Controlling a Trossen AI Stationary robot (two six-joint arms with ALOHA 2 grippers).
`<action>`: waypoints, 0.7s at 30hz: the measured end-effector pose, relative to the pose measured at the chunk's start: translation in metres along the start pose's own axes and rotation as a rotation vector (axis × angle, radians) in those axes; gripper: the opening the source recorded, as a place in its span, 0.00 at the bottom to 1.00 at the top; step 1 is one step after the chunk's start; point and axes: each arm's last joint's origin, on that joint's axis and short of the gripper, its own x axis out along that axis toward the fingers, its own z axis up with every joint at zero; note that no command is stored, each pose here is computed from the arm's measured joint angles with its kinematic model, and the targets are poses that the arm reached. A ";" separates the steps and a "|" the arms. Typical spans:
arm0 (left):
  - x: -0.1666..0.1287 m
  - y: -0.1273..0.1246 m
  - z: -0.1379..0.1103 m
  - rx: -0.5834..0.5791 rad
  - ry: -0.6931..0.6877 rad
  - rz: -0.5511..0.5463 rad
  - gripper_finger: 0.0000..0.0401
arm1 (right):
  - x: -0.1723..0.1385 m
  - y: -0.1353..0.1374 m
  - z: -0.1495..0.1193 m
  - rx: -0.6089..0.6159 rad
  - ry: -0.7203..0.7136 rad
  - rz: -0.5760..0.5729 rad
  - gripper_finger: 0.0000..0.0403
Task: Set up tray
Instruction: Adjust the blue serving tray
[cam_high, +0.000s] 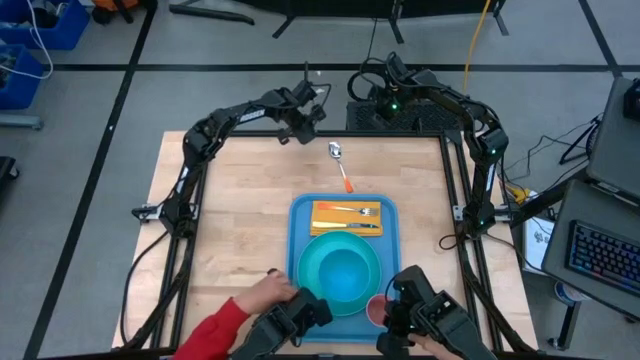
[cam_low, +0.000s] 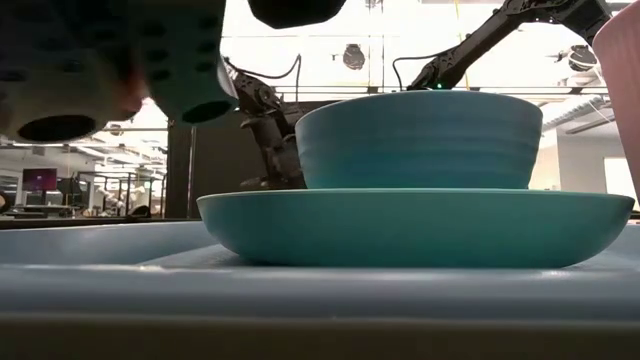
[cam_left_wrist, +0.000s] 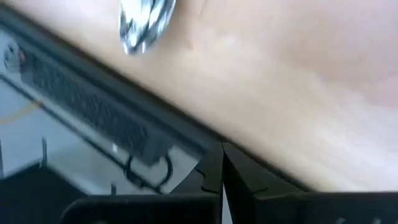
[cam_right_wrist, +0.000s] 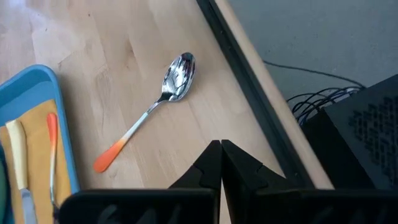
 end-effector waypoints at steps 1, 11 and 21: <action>-0.001 -0.001 -0.001 0.009 -0.031 -0.001 0.01 | 0.000 0.000 0.001 -0.004 -0.006 -0.002 0.00; 0.001 -0.004 0.006 0.080 -0.184 0.007 0.01 | 0.010 -0.005 -0.002 -0.034 -0.075 0.004 0.00; 0.005 0.001 0.015 0.096 -0.237 0.048 0.01 | 0.024 -0.008 -0.016 -0.030 -0.063 0.030 0.00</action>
